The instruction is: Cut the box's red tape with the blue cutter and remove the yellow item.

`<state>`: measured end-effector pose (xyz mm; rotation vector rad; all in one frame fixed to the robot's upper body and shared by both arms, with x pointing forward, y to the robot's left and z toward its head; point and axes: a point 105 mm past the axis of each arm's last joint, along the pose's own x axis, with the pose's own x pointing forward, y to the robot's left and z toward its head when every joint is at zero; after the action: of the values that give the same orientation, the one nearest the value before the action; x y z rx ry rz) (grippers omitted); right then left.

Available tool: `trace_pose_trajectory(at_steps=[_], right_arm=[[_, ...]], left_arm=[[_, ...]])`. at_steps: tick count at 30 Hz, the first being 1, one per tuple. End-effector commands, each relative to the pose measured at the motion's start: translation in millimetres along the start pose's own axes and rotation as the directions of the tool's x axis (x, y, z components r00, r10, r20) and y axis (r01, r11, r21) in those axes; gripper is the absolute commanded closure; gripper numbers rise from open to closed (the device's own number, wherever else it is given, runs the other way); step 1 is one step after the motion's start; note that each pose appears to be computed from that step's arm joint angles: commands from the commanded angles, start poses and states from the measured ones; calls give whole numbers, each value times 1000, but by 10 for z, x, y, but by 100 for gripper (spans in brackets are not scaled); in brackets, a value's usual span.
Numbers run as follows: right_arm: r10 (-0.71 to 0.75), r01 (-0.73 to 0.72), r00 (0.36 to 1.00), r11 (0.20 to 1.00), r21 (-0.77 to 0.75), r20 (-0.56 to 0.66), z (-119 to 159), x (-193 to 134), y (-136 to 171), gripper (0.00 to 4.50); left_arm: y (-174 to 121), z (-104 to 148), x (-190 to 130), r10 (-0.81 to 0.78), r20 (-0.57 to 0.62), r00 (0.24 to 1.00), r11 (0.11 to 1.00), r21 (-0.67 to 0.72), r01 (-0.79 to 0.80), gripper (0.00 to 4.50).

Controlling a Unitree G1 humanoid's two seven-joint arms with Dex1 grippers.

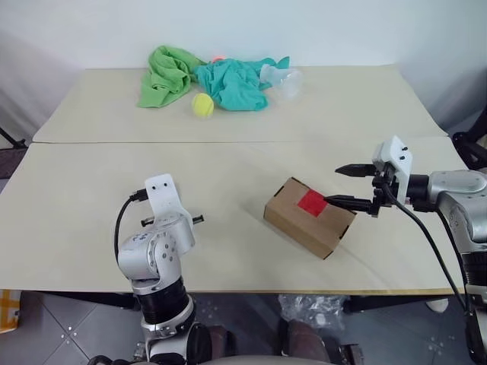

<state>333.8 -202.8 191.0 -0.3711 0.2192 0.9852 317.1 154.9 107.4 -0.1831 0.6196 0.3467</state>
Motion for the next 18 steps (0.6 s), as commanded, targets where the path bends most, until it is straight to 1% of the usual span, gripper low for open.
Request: trace_pose_trajectory(at_steps=[1,4,7,10,14,16,18], right_arm=[[-14,15,1000,999,-42,24,115,-62,1,0],[-17,18,1000,998,-53,22,136,-64,6,0],[-2,5,999,996,-93,35,260,-44,73,0],[8,-3,999,993,-118,46,355,-30,129,0],[42,-26,996,984,-179,84,593,44,254,0],[51,-29,993,981,-194,107,682,75,298,0],[59,-33,991,978,-207,121,745,100,340,0]], left_arm=[[-511,-297,-127,-146,-176,974,989,-23,144,404],[-506,-266,-117,-148,-157,976,988,24,154,404],[-475,-157,-102,-230,-92,969,962,131,241,404],[-368,-33,-87,-270,-47,962,944,183,274,404],[-252,67,-89,-417,-73,906,852,315,418,404],[-237,109,-107,-466,-98,879,805,366,467,404],[-246,170,-130,-514,-91,853,750,434,498,404]])
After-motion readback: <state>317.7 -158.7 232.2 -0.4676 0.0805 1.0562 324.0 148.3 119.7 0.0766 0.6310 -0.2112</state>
